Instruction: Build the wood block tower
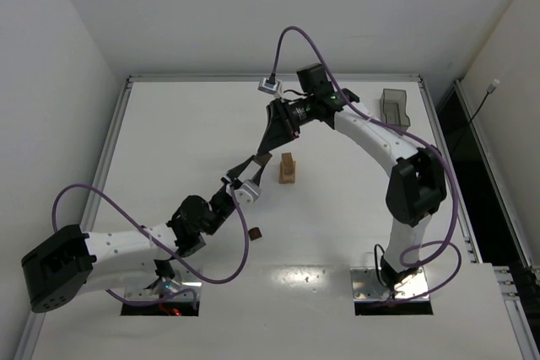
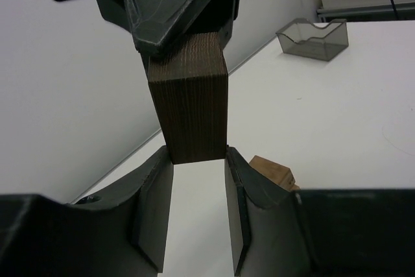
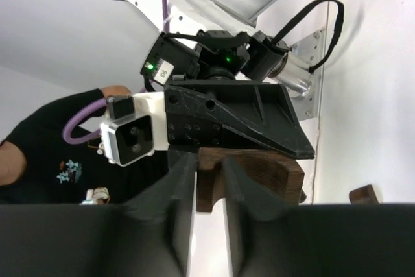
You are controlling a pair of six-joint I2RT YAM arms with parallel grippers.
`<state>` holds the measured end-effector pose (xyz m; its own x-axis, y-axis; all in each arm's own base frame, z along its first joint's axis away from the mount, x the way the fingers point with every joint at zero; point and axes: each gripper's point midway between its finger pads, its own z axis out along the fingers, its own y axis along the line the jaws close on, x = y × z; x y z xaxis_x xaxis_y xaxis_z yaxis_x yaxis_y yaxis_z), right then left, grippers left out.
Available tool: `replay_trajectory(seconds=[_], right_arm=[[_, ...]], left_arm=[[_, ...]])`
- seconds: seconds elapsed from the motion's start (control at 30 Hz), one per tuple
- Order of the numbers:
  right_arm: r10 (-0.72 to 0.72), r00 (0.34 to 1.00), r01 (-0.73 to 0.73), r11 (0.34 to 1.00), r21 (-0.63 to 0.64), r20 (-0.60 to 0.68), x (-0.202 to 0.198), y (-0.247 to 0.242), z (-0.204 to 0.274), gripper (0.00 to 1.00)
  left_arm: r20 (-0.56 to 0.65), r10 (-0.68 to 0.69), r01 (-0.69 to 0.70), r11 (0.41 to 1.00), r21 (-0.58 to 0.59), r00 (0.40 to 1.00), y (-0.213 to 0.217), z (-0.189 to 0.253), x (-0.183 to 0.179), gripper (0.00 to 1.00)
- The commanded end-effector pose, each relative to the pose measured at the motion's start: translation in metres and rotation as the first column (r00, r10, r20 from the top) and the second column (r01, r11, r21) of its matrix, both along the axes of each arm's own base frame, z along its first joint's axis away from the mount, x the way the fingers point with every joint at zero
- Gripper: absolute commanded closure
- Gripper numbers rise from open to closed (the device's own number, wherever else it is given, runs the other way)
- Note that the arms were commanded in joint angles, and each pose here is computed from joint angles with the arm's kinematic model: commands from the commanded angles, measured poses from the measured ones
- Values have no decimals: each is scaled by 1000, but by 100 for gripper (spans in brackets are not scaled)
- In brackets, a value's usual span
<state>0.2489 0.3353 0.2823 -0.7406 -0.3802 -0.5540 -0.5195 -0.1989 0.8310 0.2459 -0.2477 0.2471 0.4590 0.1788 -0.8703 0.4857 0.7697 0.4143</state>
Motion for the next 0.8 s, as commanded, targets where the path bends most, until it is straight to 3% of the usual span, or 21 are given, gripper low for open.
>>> replay_trajectory(seconds=[0.0,0.03,0.27,0.47,0.6,0.63,0.67,0.73,0.77], right_arm=[[112,993,-109,991,73,-42,-18,-5,10,76],[112,993,-109,991,73,-42,-18,-5,10,63],[58,998,-55,997,61,-37,-2,-13,6,46],[-96,995,95,994,44,15,41,-36,10,40],[-218,974,217,976,31,63,76,-57,14,38],[-264,962,264,965,8,64,86,-63,10,38],[-292,954,293,956,3,67,93,-70,9,38],[-391,916,394,919,-18,91,116,-93,7,38],[-411,907,414,910,-18,91,121,-101,7,38]], left_arm=[[44,-1,7,992,-128,999,1,44,2,100],[38,-2,6,993,-120,999,0,42,3,100],[-2,7,-7,992,-126,1000,3,42,4,100],[-74,-14,6,994,-105,997,2,35,-4,100],[-186,-55,38,995,-95,981,-6,30,-12,100],[-235,-71,43,991,-123,969,-7,31,-14,100],[-311,-49,29,997,-68,949,-6,13,-14,100],[-388,-64,26,994,-104,919,-9,25,-17,100],[-460,-29,20,1000,-24,887,-7,5,-19,100]])
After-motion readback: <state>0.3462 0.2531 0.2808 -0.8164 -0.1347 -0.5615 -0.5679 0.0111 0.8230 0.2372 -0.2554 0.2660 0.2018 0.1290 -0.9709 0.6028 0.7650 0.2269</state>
